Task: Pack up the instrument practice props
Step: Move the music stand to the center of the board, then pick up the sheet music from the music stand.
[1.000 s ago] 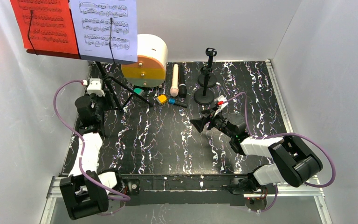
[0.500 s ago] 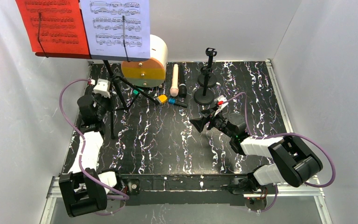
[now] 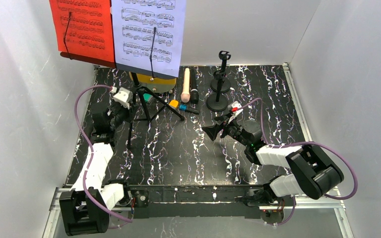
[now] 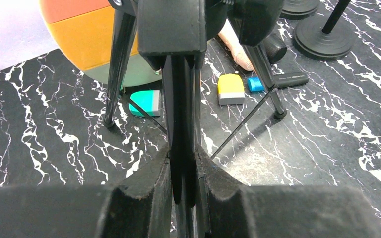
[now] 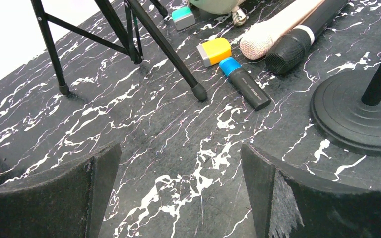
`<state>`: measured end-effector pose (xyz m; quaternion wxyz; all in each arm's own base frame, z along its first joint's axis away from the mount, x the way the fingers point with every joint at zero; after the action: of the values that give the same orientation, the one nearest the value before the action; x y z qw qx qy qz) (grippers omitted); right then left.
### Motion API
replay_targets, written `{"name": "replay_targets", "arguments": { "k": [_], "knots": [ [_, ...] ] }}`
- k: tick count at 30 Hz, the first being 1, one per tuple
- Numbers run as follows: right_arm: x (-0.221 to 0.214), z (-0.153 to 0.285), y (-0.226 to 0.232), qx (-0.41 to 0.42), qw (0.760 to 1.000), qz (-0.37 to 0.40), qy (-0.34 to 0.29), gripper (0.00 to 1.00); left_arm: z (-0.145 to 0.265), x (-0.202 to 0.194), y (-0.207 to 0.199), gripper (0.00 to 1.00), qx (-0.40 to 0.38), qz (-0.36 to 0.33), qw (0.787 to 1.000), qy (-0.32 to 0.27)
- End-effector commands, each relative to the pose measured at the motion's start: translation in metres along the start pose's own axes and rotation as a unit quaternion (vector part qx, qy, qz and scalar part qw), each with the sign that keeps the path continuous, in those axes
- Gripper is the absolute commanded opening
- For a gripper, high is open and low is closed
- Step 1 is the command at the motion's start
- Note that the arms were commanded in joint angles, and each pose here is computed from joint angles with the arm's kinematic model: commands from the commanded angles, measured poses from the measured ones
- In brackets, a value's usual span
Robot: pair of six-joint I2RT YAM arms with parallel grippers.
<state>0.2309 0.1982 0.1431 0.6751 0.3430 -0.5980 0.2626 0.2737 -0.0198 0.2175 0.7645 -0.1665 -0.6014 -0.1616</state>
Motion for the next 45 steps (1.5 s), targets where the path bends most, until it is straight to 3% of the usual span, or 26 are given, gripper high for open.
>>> {"name": "replay_targets", "arguments": {
  "k": [1,7,12,18,21,23,25,28,32,36,38,45],
  "knots": [
    [0.017,0.001,0.002,0.001,0.999,0.02,-0.035,0.99,-0.007,-0.005,-0.024,0.0,-0.069,0.012,0.997,0.023],
    [0.029,-0.002,0.002,-0.01,1.0,0.002,-0.023,0.99,-0.013,-0.001,-0.043,0.0,-0.059,0.03,0.998,0.011],
    [0.037,-0.004,0.0,-0.045,0.997,-0.048,0.033,0.99,-0.018,-0.002,-0.061,0.0,-0.069,0.035,0.997,0.008],
    [0.057,0.013,-0.001,-0.138,0.979,-0.137,0.061,0.99,-0.021,0.001,-0.067,0.01,-0.045,0.06,0.997,0.003],
    [0.07,0.027,-0.004,-0.183,0.973,-0.138,0.034,0.99,-0.021,0.004,-0.065,0.08,-0.028,0.066,0.997,0.003],
    [0.084,0.037,0.006,-0.13,0.988,-0.082,0.016,0.99,-0.018,0.009,-0.065,0.18,-0.012,0.09,0.996,0.002],
    [0.099,0.046,0.013,-0.115,0.99,-0.083,-0.01,0.99,-0.015,0.016,-0.064,0.26,0.001,0.097,0.995,0.001],
    [0.131,0.056,0.019,-0.114,0.99,-0.077,-0.04,0.99,-0.009,0.025,-0.063,0.45,0.018,0.101,0.995,0.002],
    [0.172,0.061,0.022,-0.137,0.988,-0.072,-0.029,0.99,0.005,0.037,-0.06,0.65,0.053,0.109,0.993,0.006],
    [0.207,0.061,0.033,-0.104,0.992,-0.068,-0.028,0.99,0.025,0.056,-0.065,0.83,0.066,0.136,0.988,0.012],
    [0.225,0.061,0.039,-0.084,0.994,-0.061,-0.033,0.99,0.033,0.067,-0.07,0.97,0.06,0.148,0.987,0.015],
    [0.297,0.05,0.052,-0.027,0.998,-0.008,-0.049,0.99,0.06,0.112,-0.089,0.96,0.008,0.173,0.985,0.019]
  ]
}}
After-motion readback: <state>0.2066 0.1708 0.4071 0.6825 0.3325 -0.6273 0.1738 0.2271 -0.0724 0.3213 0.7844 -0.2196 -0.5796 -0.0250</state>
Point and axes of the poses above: each gripper's point midway between its finger pads, its own z axis back along the fingers, its own y axis along the line the jaws close on, x = y × z, the point moved 8 cm from there along z, back along the fingers, and after that the axes turned 8 degrees about z, right-handed, at the moved point
